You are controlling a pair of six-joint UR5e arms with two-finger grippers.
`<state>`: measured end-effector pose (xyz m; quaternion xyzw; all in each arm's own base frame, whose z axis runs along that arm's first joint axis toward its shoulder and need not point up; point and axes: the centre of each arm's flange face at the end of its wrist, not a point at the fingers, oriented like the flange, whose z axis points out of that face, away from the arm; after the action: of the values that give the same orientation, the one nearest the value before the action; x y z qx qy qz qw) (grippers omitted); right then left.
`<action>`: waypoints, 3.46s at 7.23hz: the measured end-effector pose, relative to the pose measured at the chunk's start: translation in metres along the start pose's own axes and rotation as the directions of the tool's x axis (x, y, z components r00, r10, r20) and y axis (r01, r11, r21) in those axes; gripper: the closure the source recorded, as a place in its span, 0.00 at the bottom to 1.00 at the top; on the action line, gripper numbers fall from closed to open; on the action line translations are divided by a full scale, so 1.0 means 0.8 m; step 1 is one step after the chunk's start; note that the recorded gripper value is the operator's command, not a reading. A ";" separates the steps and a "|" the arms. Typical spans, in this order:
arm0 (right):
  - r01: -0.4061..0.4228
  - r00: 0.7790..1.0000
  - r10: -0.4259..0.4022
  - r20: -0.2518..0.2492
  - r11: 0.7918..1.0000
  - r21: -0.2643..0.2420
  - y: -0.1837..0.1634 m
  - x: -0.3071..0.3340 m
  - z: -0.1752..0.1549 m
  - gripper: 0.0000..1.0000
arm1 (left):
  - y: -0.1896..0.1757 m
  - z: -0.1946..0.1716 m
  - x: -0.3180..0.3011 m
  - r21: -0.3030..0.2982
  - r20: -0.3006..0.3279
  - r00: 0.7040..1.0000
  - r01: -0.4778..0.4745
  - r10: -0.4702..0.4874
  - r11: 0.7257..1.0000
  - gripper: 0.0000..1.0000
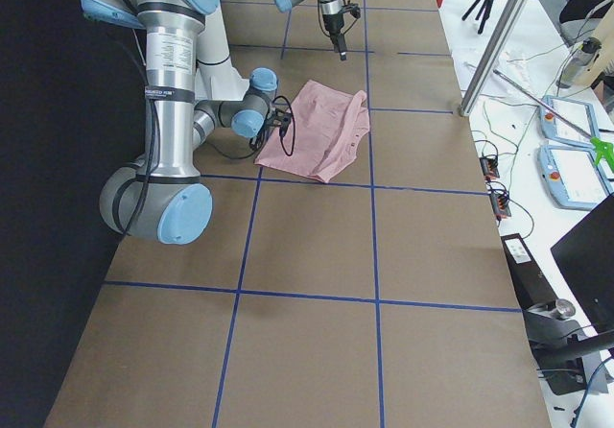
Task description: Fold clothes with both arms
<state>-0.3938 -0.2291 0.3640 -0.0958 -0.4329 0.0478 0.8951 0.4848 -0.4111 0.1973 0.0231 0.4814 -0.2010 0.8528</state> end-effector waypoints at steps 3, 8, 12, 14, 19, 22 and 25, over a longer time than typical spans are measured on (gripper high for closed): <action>-0.040 0.991 0.021 0.131 0.988 0.148 -0.058 -0.049 -0.063 0.00 | 0.106 0.058 -0.027 -0.031 0.194 0.965 0.185 -0.176 0.982 0.05; -0.081 0.981 0.035 0.191 0.967 0.240 -0.100 -0.062 -0.105 0.00 | 0.130 0.098 -0.043 0.010 0.276 0.936 0.226 -0.220 0.974 0.10; -0.084 0.980 0.036 0.197 0.966 0.245 -0.101 -0.063 -0.109 0.00 | 0.124 0.112 -0.044 0.026 0.263 0.938 0.226 -0.225 0.974 0.17; -0.085 0.980 0.036 0.198 0.966 0.244 -0.100 -0.063 -0.110 0.00 | 0.120 0.112 -0.043 0.035 0.258 0.939 0.226 -0.227 0.974 0.18; -0.086 0.980 0.037 0.198 0.966 0.244 -0.101 -0.063 -0.111 0.00 | 0.115 0.123 -0.044 0.044 0.236 0.944 0.226 -0.230 0.973 0.83; -0.090 0.980 0.041 0.197 0.965 0.246 -0.102 -0.061 -0.111 0.00 | 0.115 0.121 -0.043 0.041 0.232 0.947 0.217 -0.221 0.975 1.00; -0.099 0.979 0.049 0.198 0.963 0.250 -0.105 -0.060 -0.113 0.00 | 0.103 0.107 -0.030 0.044 0.206 0.952 0.221 -0.225 0.974 1.00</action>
<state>-0.3525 -0.3313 0.2905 0.0105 -0.5026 0.1462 0.8520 0.5731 -0.3478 0.2505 -0.0440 0.3863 -0.3020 0.8704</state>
